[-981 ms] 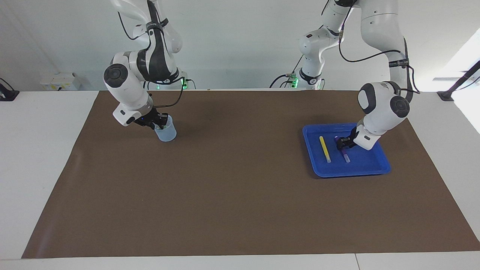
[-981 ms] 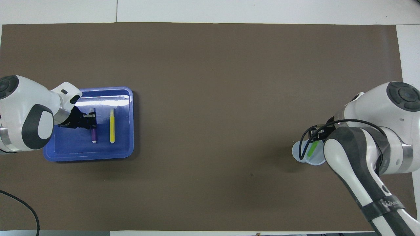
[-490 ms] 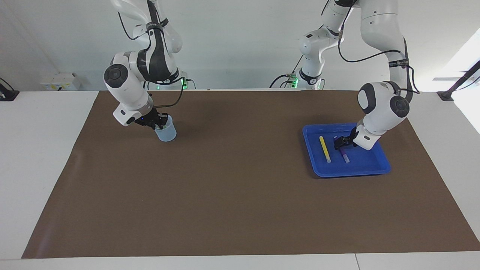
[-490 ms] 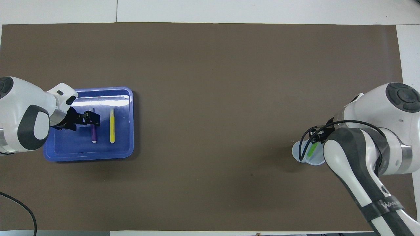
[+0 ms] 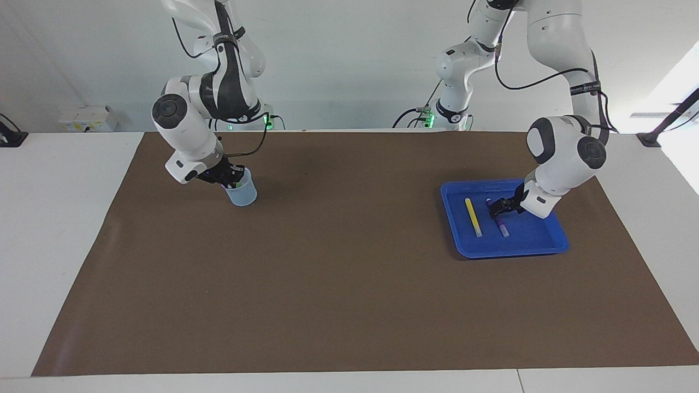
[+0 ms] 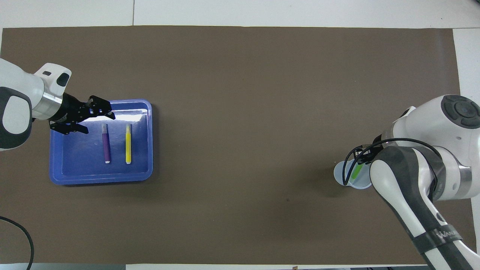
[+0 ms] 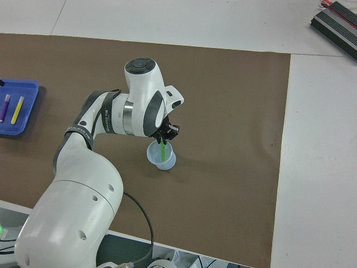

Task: Right arm passes pens to left for tray arrangement

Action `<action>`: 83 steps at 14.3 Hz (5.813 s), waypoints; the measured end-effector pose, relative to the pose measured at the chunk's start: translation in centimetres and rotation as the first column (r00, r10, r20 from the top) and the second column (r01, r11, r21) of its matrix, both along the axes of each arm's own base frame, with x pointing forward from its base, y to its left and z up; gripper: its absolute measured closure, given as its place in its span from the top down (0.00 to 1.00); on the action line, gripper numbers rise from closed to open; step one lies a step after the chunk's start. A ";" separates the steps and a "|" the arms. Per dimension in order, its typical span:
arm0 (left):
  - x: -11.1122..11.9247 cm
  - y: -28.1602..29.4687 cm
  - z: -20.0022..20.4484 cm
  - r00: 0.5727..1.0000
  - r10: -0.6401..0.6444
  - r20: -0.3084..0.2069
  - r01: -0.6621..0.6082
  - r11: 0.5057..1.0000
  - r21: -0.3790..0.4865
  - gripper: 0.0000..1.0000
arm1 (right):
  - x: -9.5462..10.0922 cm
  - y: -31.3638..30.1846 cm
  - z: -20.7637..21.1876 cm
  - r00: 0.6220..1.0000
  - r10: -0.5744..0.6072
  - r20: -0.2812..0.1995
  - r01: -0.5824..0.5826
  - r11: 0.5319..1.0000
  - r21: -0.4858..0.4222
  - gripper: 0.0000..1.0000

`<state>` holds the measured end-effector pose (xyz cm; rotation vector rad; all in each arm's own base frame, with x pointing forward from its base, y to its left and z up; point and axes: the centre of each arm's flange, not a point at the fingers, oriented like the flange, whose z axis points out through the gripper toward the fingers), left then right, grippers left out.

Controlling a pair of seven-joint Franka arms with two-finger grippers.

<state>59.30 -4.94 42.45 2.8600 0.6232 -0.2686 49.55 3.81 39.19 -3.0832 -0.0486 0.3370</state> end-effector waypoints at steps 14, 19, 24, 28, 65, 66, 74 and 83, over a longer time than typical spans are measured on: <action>-4.1 -14.9 14.8 0.616 0.725 -0.309 -0.772 0.634 -0.053 1.00 | 3.3 14.9 19.2 0.925 -0.361 0.114 0.311 0.897 0.314 0.17; -5.0 -17.8 15.5 0.466 0.755 -0.461 -0.855 0.519 -0.013 1.00 | 2.9 20.5 20.6 0.787 -0.616 0.035 0.536 0.710 0.457 0.17; -6.2 -20.8 15.1 0.436 0.716 -0.546 -0.872 0.485 -0.060 1.00 | 1.9 24.7 20.5 0.649 -0.759 -0.049 0.663 0.532 0.527 0.17; -8.5 -24.2 15.0 0.446 0.716 -0.537 -0.866 0.497 -0.058 1.00 | 0.0 28.0 19.2 0.629 -0.774 -0.065 0.673 0.501 0.544 0.17; -11.6 -25.6 13.0 0.394 0.819 -0.417 -0.918 0.371 -0.137 0.17 | 0.1 27.6 19.0 0.620 -0.782 -0.066 0.679 0.493 0.544 0.17; -11.5 -25.6 13.0 0.395 0.819 -0.416 -0.918 0.373 -0.138 0.17 | 0.1 27.7 19.0 0.620 -0.782 -0.066 0.680 0.492 0.544 0.18; -10.9 -24.5 13.0 0.405 0.826 -0.392 -0.914 0.376 -0.152 0.17 | 0.6 24.4 18.8 0.644 -0.763 -0.046 0.692 0.556 0.461 0.99; -6.5 -8.7 8.1 0.810 0.581 -0.081 -0.584 0.782 -0.217 0.17 | 3.0 4.6 16.8 0.911 -0.376 0.170 0.365 0.926 0.092 1.00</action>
